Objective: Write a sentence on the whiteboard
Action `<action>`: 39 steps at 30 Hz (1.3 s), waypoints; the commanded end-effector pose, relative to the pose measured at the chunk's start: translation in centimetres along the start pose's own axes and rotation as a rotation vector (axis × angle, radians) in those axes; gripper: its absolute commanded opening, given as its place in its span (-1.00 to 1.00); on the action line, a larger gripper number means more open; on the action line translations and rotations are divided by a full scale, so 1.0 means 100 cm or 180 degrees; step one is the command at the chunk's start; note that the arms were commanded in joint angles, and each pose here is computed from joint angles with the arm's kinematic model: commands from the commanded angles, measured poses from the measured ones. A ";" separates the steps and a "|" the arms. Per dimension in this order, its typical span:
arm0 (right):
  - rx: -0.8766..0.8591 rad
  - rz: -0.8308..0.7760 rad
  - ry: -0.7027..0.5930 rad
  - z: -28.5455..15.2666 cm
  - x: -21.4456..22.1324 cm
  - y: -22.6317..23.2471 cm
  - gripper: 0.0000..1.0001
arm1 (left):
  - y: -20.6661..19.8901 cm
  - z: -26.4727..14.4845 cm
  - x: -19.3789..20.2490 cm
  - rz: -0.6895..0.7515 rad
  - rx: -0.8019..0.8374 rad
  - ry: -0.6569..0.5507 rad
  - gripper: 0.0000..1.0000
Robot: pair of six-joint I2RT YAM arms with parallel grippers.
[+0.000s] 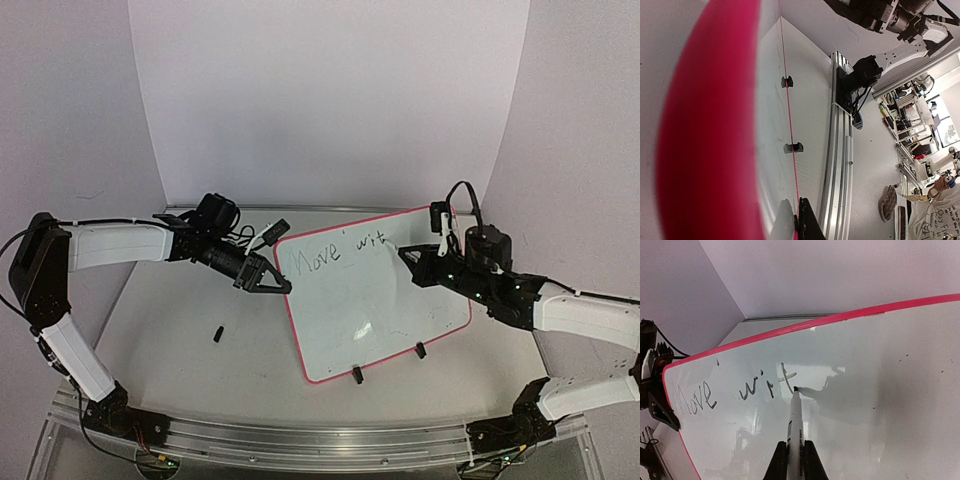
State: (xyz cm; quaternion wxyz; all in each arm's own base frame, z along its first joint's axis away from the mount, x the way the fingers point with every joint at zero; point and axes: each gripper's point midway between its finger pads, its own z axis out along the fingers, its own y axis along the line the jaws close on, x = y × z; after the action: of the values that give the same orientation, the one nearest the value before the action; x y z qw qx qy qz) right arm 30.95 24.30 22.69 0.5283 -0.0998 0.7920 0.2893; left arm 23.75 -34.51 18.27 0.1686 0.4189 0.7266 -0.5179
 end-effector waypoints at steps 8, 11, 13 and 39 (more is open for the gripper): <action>0.0005 -0.0216 -0.0294 0.002 -0.056 0.016 -1.00 | -0.014 0.002 -0.007 0.0269 0.0065 0.0012 -1.00; 0.0022 -0.0231 -0.0251 0.008 -0.054 0.015 -1.00 | -0.014 0.002 -0.007 0.0271 0.0062 0.0016 -1.00; 0.0029 -0.0233 -0.0233 0.011 -0.052 0.015 -1.00 | -0.014 0.002 -0.007 0.0274 0.0060 0.0016 -1.00; 0.0268 -0.0043 0.0049 0.009 -0.008 -0.011 -1.00 | -0.017 0.000 -0.008 0.0297 0.0056 0.0004 -1.00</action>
State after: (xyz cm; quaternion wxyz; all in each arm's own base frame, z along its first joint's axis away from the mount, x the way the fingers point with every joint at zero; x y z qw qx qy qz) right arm 32.98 24.58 24.36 0.5435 -0.0949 0.7935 0.2567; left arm 23.74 -34.52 18.25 0.1684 0.4187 0.7271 -0.5174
